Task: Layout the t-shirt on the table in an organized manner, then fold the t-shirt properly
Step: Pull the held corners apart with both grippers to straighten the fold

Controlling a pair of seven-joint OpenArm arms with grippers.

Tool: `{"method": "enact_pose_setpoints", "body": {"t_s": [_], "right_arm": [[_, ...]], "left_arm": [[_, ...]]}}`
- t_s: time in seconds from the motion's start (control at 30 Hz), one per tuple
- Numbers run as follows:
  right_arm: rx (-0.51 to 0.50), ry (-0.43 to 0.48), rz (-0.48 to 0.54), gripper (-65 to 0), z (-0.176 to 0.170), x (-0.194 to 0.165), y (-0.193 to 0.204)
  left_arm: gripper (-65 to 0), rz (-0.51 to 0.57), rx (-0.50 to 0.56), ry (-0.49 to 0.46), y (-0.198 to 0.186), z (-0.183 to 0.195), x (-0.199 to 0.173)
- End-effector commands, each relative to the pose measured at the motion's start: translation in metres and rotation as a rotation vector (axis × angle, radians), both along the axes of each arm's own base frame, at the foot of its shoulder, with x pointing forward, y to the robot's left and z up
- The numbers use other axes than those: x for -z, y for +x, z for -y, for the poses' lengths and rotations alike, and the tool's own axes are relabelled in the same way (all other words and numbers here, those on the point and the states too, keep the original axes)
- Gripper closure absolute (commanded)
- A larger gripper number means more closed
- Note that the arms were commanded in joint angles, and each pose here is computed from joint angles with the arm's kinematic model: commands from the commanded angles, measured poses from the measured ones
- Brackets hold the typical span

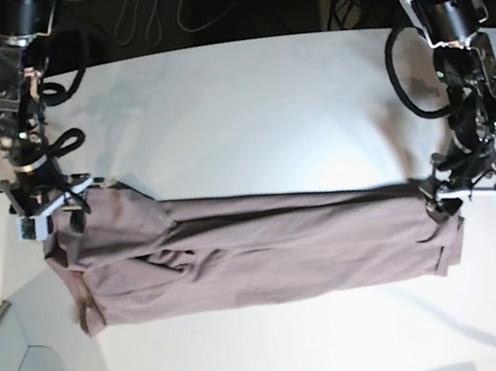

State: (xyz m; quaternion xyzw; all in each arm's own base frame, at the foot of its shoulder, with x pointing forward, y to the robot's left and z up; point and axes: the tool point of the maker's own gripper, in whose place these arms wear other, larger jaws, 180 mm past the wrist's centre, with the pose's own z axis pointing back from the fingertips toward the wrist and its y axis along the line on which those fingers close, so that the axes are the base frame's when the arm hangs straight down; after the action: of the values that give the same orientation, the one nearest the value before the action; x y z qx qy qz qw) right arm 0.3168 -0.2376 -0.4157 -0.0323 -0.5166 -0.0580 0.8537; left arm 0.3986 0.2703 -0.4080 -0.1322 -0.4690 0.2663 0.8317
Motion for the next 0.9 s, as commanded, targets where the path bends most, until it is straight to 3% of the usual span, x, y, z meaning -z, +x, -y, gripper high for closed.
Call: {"method": "enact_pose_setpoints", "body": {"t_s": [0.0,0.33,0.43,0.6,0.87], "right_arm": [[0.001,-0.017,0.048,-33.6,0.007,-0.014,0.005],[0.002,-0.010,0.037,-33.6,0.006,-0.011,0.006],[0.008,0.015,-0.006,-33.6,0.004,0.007,0.005],[0.020,0.036,-0.099,-33.6,0.012,0.042,-0.009],[0.072,0.057,-0.125,-32.5,0.025,0.053,-0.017]], "left_arm": [[-43.2,0.070,-0.019,0.041,0.012,-0.017,-0.023],[-43.2,0.062,-0.076,0.018,0.020,-0.025,-0.005],[-43.2,0.065,-0.078,0.005,0.026,-0.023,-0.007],[-43.2,0.057,-0.017,0.012,0.033,-0.003,-0.005],[-41.1,0.051,0.021,0.009,0.036,0.015,-0.002]]}}
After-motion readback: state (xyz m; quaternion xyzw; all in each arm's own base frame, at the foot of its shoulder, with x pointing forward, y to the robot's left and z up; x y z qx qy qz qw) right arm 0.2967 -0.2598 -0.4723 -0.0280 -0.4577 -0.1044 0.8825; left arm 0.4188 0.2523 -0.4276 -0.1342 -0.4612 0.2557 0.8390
